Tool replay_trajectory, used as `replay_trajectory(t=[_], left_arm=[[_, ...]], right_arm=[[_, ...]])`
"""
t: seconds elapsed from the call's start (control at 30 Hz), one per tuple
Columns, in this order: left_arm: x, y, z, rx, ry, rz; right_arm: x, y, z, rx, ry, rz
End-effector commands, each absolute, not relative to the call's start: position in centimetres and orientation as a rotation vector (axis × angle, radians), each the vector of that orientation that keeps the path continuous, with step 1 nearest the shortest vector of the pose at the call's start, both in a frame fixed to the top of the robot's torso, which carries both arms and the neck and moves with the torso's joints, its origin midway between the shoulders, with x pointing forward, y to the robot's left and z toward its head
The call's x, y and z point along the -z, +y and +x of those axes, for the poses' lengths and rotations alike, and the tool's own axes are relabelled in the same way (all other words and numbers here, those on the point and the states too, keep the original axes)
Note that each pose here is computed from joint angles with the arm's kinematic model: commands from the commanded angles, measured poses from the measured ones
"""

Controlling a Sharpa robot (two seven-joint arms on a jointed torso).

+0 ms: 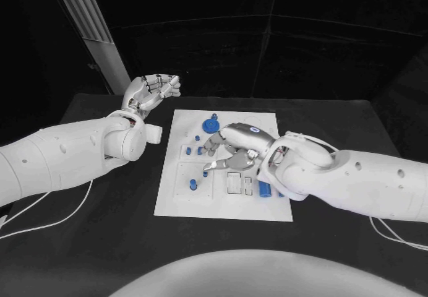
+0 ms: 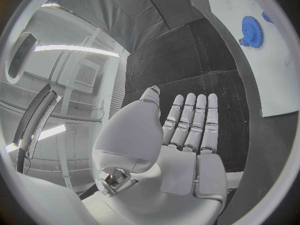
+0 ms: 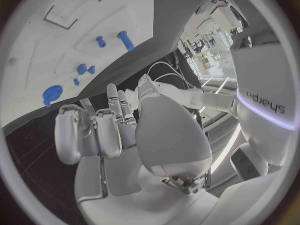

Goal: Assemble the parts on the task board

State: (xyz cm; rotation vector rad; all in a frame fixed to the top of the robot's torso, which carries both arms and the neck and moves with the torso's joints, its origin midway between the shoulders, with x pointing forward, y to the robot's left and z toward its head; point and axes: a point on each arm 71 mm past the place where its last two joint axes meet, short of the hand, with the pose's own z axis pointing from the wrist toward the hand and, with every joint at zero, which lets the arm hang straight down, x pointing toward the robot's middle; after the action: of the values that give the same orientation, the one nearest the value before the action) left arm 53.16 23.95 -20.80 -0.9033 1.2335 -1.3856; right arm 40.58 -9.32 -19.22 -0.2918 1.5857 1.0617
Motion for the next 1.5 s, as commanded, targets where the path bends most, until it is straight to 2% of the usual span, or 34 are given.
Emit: replay_trajectory(t=[0.03,0.17,0.33,0.5,0.67,0.87,1.1,1.5], left_arm=[[19.8,23.9,52.9,1.465,1.116,-0.799],[19.9,23.7,53.1,1.463,1.117,-0.798],[20.0,23.3,53.2,1.467,1.122,-0.798],[20.3,22.7,53.2,1.475,1.128,-0.798],[20.5,22.5,53.3,1.476,1.131,-0.799],[20.6,22.6,53.2,1.474,1.133,-0.802],[20.7,22.9,53.1,1.469,1.132,-0.805],[20.7,23.0,53.1,1.468,1.132,-0.806]], right_arm=[[17.7,-11.9,41.3,-1.154,1.567,0.073],[17.3,-15.0,41.2,-1.101,1.615,0.186],[17.8,-17.9,40.8,-1.007,1.733,0.291],[18.4,-20.8,40.5,-0.894,1.829,0.374],[20.0,-22.6,39.6,-0.782,1.894,0.404],[21.4,-22.9,39.0,-0.621,1.954,0.315],[22.6,-22.7,38.8,-0.491,2.025,0.273],[23.4,-22.1,38.7,-0.441,2.075,0.256]])
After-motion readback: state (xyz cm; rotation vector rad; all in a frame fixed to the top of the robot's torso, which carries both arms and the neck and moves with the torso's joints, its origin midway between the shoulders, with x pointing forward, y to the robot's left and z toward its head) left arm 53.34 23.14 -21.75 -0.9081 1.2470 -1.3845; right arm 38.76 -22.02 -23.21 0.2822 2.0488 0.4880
